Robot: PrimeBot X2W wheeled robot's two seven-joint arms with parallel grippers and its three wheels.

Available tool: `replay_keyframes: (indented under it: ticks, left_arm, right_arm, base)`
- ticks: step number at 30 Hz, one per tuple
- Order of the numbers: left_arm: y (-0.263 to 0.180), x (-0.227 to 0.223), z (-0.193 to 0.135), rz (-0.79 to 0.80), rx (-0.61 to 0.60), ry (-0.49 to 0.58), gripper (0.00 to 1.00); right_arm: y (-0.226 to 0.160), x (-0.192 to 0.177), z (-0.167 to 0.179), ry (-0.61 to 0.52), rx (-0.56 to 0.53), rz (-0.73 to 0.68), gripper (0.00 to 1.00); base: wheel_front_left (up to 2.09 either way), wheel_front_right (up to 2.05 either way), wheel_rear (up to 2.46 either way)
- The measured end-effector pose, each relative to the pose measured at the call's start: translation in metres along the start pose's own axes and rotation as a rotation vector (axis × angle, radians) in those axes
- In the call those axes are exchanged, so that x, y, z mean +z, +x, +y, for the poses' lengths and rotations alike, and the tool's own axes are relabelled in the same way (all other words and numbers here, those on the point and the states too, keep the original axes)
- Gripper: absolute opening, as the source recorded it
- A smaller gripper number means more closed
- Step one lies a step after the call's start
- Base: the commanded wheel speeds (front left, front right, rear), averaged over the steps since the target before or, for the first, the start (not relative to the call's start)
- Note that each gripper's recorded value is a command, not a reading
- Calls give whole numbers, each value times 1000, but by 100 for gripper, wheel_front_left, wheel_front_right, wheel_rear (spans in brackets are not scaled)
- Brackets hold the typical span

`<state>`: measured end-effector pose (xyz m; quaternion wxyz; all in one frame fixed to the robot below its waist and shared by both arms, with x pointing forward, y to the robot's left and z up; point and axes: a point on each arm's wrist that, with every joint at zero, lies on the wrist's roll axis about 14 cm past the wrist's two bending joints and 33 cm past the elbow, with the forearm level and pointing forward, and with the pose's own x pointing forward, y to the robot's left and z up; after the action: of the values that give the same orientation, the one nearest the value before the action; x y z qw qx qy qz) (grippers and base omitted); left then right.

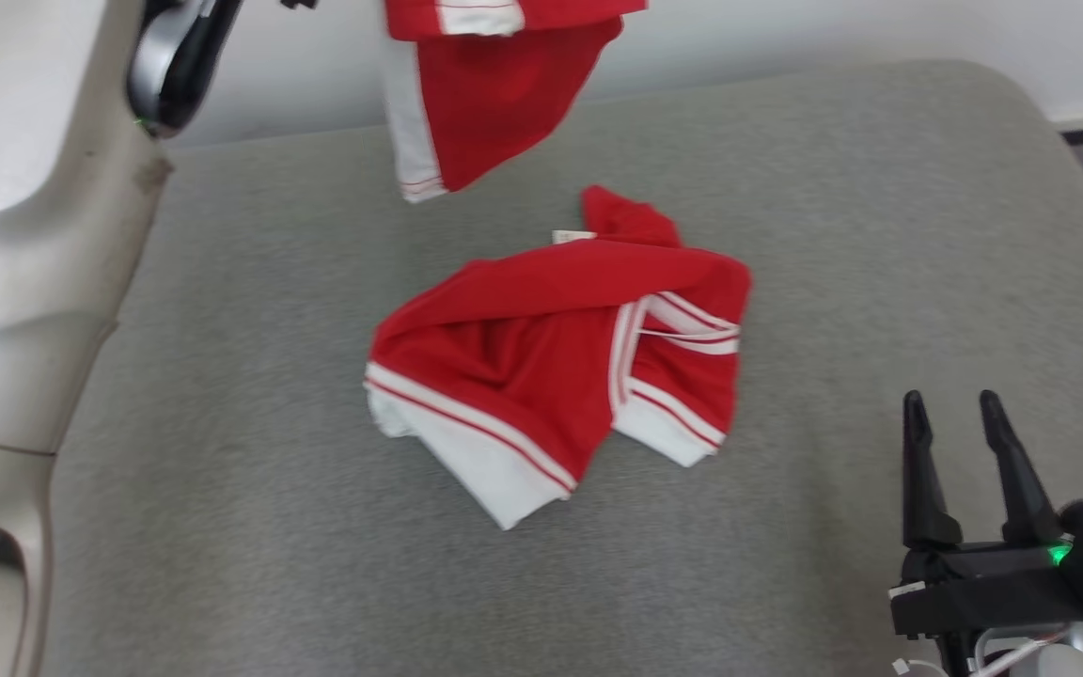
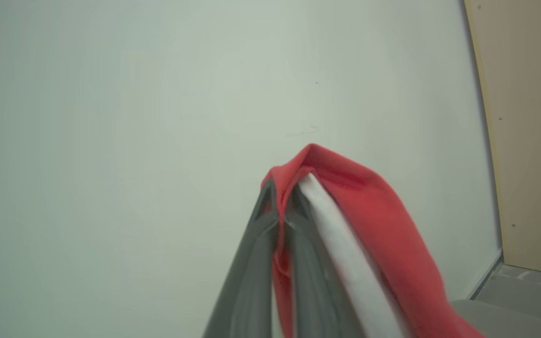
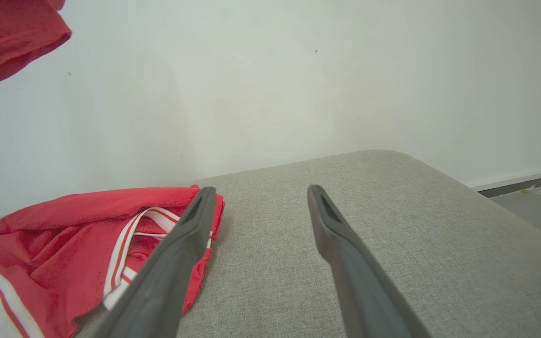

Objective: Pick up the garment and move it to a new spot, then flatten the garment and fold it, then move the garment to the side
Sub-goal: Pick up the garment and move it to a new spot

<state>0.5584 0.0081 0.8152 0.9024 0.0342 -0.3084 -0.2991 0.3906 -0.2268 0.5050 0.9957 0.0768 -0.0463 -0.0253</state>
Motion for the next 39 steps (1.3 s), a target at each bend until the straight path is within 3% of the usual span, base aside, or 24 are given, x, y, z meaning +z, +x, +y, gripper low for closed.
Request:
replay_keyframes:
  ticks: [14,24,32,39]
  left_arm:
    - [-147,-4,154,177,410,152,0]
    - [-248,7,228,310,638,293,0]
    - [-299,-1,261,384,768,337,0]
    - [-332,-62,248,491,815,225,0]
  right_arm:
    - [57,-12,92,-27,324,-14,100]
    - [72,-20,145,-31,506,-31,100]
    - [77,-25,155,-37,552,-17,100]
    - [81,-20,147,-81,550,-15,100]
  base:
    - [0,0,0]
    - [0,0,0]
    - [0,0,0]
    - [0,0,0]
